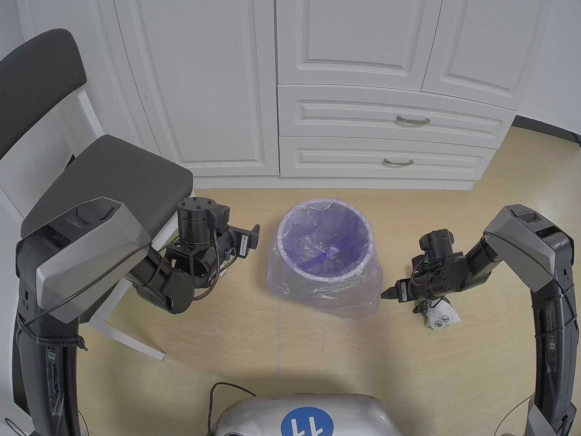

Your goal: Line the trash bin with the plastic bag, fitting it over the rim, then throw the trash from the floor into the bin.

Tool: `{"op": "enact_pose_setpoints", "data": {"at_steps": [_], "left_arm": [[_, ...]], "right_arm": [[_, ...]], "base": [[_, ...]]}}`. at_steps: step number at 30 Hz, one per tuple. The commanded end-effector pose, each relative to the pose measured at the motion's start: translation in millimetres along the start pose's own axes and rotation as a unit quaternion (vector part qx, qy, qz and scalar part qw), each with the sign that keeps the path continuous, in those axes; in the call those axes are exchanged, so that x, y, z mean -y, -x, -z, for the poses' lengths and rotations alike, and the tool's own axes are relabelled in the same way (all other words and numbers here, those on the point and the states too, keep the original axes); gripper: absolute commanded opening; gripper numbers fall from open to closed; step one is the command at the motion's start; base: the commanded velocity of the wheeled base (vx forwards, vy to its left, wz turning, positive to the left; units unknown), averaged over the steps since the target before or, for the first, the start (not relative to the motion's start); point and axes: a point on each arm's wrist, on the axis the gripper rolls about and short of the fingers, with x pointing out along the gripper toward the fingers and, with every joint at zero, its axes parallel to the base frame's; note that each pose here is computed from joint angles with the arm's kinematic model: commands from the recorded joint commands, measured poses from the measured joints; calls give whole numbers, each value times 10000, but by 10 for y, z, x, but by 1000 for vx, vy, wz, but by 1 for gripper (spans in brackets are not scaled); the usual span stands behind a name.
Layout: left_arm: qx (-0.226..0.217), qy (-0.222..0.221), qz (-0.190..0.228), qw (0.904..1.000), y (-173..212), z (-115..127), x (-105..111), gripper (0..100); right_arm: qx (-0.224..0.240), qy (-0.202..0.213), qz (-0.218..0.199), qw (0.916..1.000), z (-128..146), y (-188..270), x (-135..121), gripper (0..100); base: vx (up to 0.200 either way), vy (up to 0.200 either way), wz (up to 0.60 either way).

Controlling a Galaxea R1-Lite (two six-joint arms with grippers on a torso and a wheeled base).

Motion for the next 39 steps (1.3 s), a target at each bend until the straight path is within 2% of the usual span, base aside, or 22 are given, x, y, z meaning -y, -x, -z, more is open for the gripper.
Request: {"op": "enact_pose_setpoints", "data": {"at_steps": [1, 7, 11, 17, 20, 21, 25, 32, 39], "left_arm": [[0, 0, -7, 10000, 10, -10, -8, 100], [-19, -9, 18, 10000, 5, 12, 16, 100], [-19, -2, 18, 10000, 8, 10, 15, 100], [-3, -2, 16, 10000, 4, 20, 31, 100], [20, 2, 21, 10000, 3, 19, 38, 100], [14, -3, 29, 10000, 4, 24, 52, 100], [53, 1, 32, 10000, 9, 24, 71, 100], [30, -15, 72, 10000, 1, 75, 120, 100], [118, -2, 55, 9999, 11, 71, 117, 100]], "right_arm": [[-26, 34, -399, 9992, 130, 14, -275, 100], [179, -184, -439, 9987, 133, -228, -369, 100], [319, -612, -301, 9972, 57, -319, -353, 100], [458, -732, -295, 9958, -85, -425, -357, 100], [522, -814, -164, 9952, -100, -510, -348, 100], [665, -857, 73, 9941, -127, -609, -313, 100], [824, -919, 326, 9918, -174, -714, -211, 100], [897, -928, 382, 9909, -152, -913, -164, 100], [638, -1015, 480, 9916, -166, -970, -128, 100]], "base": [[0, 0, 0], [0, 0, 0], [0, 0, 0], [0, 0, 0], [0, 0, 0], [0, 0, 0], [0, 0, 0], [0, 0, 0], [0, 0, 0]]}}
